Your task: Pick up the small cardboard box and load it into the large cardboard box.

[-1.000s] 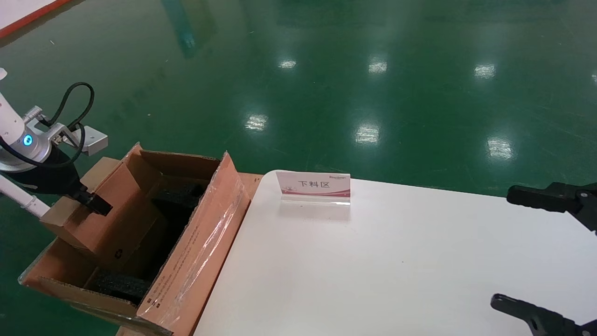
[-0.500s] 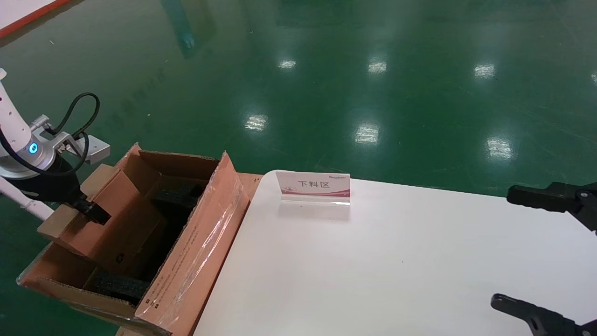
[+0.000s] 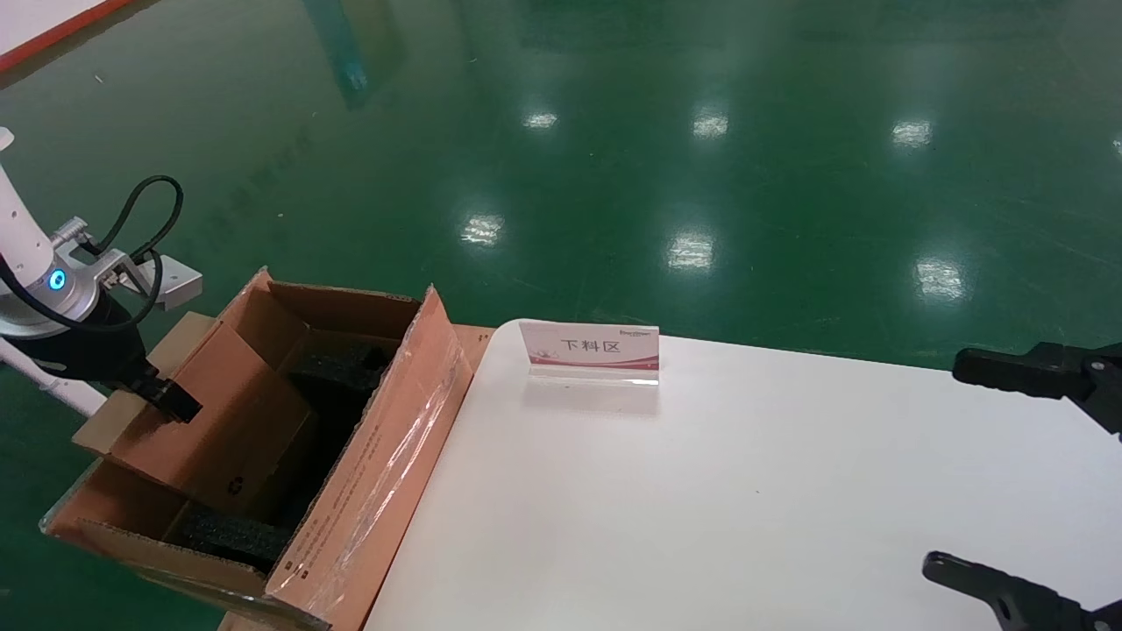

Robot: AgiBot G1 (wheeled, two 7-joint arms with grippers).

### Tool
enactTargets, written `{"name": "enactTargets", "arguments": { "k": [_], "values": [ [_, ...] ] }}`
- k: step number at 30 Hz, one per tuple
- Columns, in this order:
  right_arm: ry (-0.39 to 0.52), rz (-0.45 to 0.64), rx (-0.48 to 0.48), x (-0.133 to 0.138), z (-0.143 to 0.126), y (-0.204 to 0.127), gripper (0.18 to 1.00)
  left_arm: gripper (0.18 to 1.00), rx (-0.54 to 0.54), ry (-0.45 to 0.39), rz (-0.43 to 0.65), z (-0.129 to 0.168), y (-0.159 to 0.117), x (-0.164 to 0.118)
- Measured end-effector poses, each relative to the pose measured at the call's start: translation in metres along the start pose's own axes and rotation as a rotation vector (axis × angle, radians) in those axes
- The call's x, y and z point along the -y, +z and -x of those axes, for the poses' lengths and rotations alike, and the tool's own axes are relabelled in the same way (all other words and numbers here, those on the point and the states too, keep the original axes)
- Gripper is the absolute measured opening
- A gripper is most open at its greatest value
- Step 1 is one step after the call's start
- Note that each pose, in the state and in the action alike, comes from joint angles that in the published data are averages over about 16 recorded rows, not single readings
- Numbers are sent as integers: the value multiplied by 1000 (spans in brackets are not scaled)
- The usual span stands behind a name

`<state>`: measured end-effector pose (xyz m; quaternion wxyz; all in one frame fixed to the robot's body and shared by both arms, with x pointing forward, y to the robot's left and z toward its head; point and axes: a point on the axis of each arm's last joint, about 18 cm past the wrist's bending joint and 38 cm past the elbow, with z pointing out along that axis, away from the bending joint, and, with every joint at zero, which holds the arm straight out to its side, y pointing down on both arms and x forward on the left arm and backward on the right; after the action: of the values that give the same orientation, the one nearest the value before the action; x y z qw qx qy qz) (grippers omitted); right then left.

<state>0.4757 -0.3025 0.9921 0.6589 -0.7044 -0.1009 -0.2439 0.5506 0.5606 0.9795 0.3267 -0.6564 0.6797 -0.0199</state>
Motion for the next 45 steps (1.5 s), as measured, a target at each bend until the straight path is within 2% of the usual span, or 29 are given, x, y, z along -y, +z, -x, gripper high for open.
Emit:
{"name": "enactTargets", "arguments": {
  "k": [13, 19, 25, 37, 45],
  "values": [
    [0, 0, 0, 0, 0, 0, 1001, 746, -8, 16, -23, -2, -4, 4],
    [0, 0, 0, 0, 0, 0, 1001, 858, -34, 73, -83, -8, -13, 11],
    [0, 0, 0, 0, 0, 0, 1001, 939, -82, 162, -199, -20, -30, 21],
    [0, 0, 0, 0, 0, 0, 1001, 998, -275, 319, -507, -58, -79, 25],
    [0, 0, 0, 0, 0, 0, 1001, 1001, -360, 388, -619, -72, -98, 24]
  ]
}}
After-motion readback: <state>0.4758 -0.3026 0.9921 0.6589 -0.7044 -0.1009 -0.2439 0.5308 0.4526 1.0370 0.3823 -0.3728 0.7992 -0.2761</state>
